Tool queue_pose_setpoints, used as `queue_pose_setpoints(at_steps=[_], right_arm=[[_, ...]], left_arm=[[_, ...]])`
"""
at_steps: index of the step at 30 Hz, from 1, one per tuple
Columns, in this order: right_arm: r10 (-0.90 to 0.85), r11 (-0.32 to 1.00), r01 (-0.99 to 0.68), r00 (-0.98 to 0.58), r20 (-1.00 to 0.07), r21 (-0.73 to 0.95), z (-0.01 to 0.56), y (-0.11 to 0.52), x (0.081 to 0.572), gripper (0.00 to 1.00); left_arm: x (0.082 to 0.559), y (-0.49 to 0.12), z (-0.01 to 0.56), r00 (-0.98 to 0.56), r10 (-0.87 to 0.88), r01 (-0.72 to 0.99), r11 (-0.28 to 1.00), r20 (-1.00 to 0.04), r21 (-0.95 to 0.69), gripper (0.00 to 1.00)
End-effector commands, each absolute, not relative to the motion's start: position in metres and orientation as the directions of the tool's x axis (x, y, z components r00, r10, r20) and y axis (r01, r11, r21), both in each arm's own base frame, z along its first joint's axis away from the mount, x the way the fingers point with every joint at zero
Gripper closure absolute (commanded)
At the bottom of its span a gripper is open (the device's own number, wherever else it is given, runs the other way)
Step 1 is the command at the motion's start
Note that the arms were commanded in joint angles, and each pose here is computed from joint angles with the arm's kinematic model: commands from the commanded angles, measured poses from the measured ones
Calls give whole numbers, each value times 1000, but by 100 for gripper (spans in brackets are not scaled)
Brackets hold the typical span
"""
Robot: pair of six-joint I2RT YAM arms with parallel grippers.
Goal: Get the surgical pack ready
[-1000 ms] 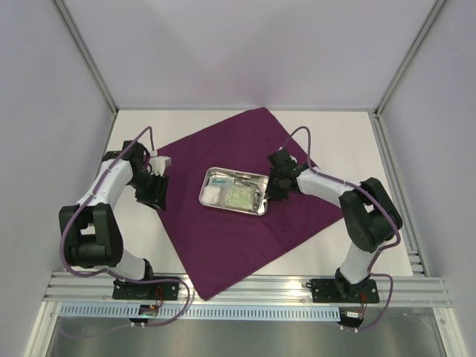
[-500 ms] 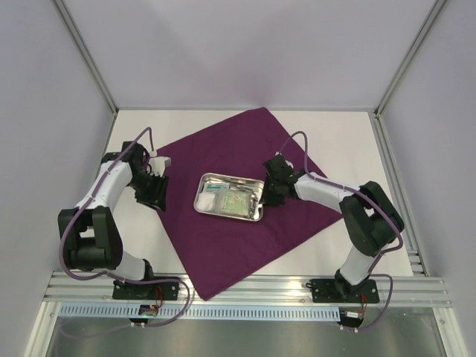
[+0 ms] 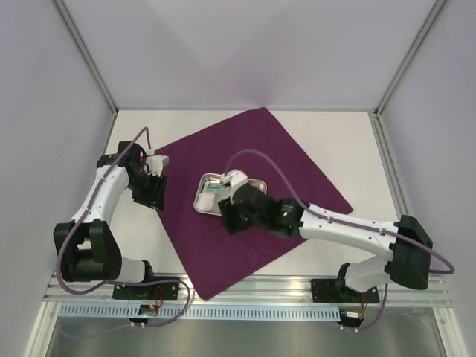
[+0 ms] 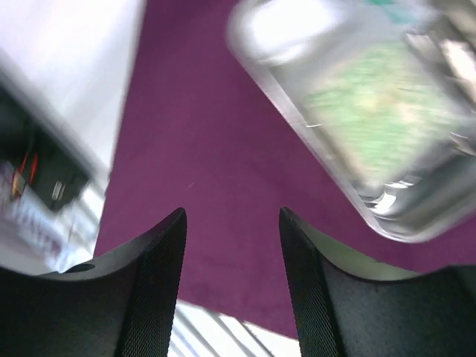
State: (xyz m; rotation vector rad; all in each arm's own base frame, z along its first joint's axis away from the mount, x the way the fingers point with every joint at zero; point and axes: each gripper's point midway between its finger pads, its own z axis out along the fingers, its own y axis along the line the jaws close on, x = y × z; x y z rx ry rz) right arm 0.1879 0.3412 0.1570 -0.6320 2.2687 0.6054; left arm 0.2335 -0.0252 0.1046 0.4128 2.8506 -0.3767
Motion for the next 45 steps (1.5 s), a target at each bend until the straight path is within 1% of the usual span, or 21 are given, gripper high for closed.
queue_pose_setpoints(at_steps=[1, 2, 4, 5, 6, 8, 10, 18, 25, 27, 28, 31, 32, 34, 37, 38, 39, 42, 45], right_arm=[[-555, 432, -895, -364, -748, 115, 151, 392, 117, 45], [-600, 338, -936, -297, -743, 102, 146, 405, 85, 46], [-674, 236, -969, -219, -706, 75, 126, 419, 56, 46], [-690, 130, -988, -150, -708, 82, 128, 429, 28, 46], [-716, 89, -992, -123, -687, 86, 114, 433, 16, 47], [-730, -4, -995, -64, -680, 98, 106, 438, -11, 47], [-748, -28, -995, -46, -662, 100, 93, 438, -20, 47], [-800, 21, -999, -40, -599, 40, 50, 437, -10, 46], [-793, 21, -999, -35, -609, 29, 36, 445, -8, 45], [-804, 21, -999, -33, -593, 27, 26, 442, -7, 46], [-808, 43, -999, -35, -588, 0, 23, 441, -2, 47], [-832, 71, -997, -45, -553, -27, 10, 436, 4, 65], [-836, 80, -996, -52, -546, -28, 6, 433, 5, 76], [-837, 96, -995, -62, -544, -34, 4, 431, 8, 83], [-840, 121, -991, -74, -538, -53, 3, 430, 17, 91], [-840, 133, -989, -80, -536, -61, 4, 428, 22, 97], [-837, 146, -987, -89, -540, -63, 5, 429, 24, 100], [-821, 196, -978, -122, -558, -74, 16, 430, 36, 100], [-783, 273, -958, -166, -600, -91, 36, 430, 57, 99]], left_arm=[[230, -20, 121, -922, 255, 315, 931, -291, -183, 50], [230, -18, 122, -920, 263, 321, 931, -291, -173, 50], [227, -14, 124, -920, 269, 320, 936, -283, -149, 50], [227, -13, 125, -921, 270, 319, 937, -282, -144, 50], [226, -12, 127, -919, 270, 319, 937, -286, -139, 50], [225, -12, 129, -919, 269, 317, 939, -287, -134, 50], [224, -11, 131, -919, 265, 312, 941, -292, -128, 50], [222, -13, 132, -922, 251, 300, 944, -296, -136, 50], [223, -12, 129, -927, 245, 292, 946, -283, -139, 50], [223, -12, 129, -927, 245, 292, 946, -283, -139, 50], [223, -13, 129, -927, 245, 293, 946, -285, -140, 50], [224, -13, 130, -926, 245, 293, 946, -288, -137, 50], [224, -13, 130, -924, 246, 295, 946, -293, -135, 50], [224, -12, 131, -924, 245, 294, 946, -294, -135, 50], [224, -13, 131, -922, 248, 297, 946, -298, -133, 50], [224, -13, 131, -922, 247, 296, 946, -298, -133, 50], [224, -12, 130, -923, 245, 294, 946, -296, -134, 50], [224, -12, 131, -923, 245, 294, 946, -295, -134, 50], [224, -12, 130, -924, 245, 293, 947, -292, -134, 50]])
